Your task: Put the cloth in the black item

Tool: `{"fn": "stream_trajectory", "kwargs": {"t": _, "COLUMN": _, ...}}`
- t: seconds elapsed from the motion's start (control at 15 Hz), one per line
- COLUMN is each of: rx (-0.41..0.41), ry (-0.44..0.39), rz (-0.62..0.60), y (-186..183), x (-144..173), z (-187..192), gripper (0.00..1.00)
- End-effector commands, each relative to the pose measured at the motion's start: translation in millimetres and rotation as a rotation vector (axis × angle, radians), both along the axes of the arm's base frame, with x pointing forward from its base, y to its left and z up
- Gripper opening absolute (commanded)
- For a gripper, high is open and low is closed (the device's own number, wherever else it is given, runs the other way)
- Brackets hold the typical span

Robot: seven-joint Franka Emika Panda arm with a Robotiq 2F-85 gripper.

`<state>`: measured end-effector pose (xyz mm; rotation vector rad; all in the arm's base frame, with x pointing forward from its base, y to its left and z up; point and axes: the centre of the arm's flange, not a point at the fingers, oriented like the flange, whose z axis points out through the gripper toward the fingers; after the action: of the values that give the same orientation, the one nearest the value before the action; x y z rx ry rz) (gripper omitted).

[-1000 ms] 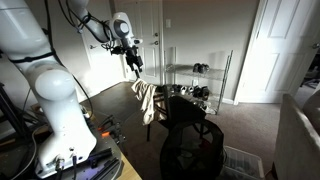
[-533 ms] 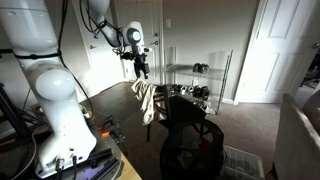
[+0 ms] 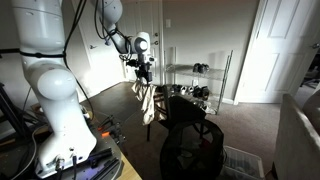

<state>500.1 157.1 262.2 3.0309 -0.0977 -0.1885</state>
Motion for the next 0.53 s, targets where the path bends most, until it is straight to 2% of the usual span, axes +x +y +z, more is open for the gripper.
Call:
{"fn": "stream_trajectory", "kwargs": {"t": 0.0, "rx": 0.013, "ry": 0.104, "rz": 0.016, "y": -6.0, "x": 3.6, "z": -14.3, "gripper": 1.00}}
{"fn": "stream_trajectory", "kwargs": {"t": 0.27, "rx": 0.044, "ry": 0.092, "rz": 0.024, "y": -12.0, "x": 1.7, "z": -17.6, "gripper": 1.00}}
{"fn": "stream_trajectory", "kwargs": {"t": 0.47, "rx": 0.067, "ry": 0.041, "rz": 0.040, "y": -14.4, "x": 0.4, "z": -11.7, "gripper": 1.00}}
